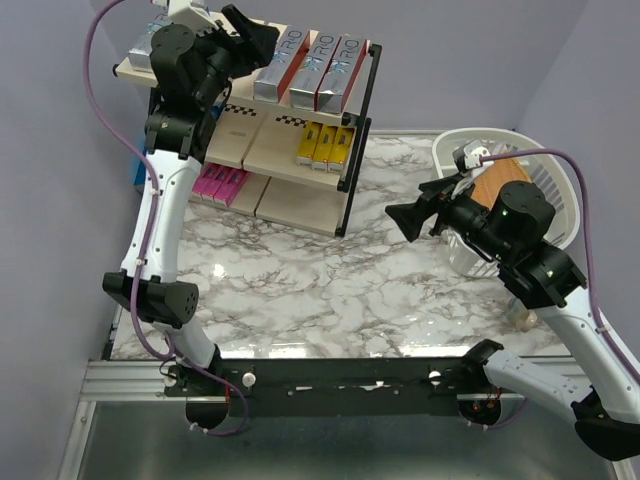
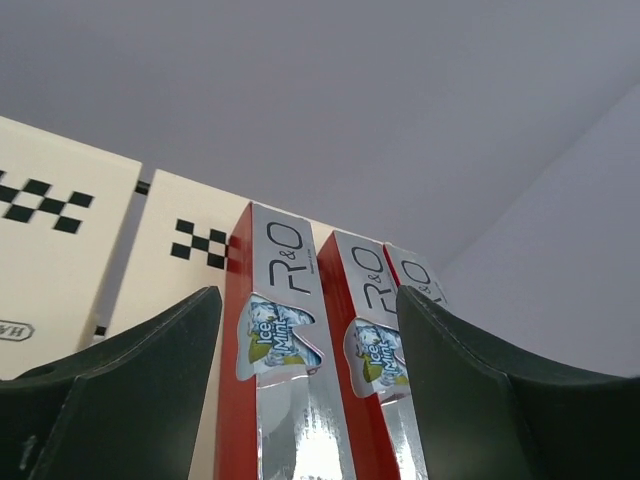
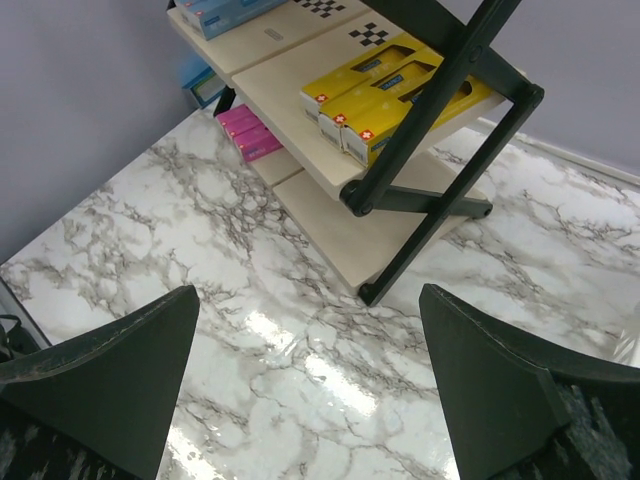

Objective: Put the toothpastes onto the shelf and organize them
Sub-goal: Adjust the toothpaste on the shelf.

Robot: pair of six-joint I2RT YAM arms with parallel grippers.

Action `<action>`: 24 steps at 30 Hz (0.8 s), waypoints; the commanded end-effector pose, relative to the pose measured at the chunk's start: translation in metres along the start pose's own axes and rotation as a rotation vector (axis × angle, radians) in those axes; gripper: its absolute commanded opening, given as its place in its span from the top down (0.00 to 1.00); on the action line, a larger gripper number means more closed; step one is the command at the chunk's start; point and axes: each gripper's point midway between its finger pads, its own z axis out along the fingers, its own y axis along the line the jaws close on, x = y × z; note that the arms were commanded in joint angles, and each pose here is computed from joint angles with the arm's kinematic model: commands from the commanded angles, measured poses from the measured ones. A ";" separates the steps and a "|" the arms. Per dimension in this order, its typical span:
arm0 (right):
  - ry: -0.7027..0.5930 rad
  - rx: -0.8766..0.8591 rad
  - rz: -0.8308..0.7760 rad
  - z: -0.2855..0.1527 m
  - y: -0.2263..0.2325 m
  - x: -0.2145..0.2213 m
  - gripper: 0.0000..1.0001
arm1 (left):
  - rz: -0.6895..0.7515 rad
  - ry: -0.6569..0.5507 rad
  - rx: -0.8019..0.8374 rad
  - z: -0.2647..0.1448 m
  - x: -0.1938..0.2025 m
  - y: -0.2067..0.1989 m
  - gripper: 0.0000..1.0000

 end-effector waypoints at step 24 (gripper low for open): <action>0.019 0.060 -0.018 0.008 -0.013 -0.002 0.00 | -0.188 0.177 0.178 0.037 0.054 -0.007 0.32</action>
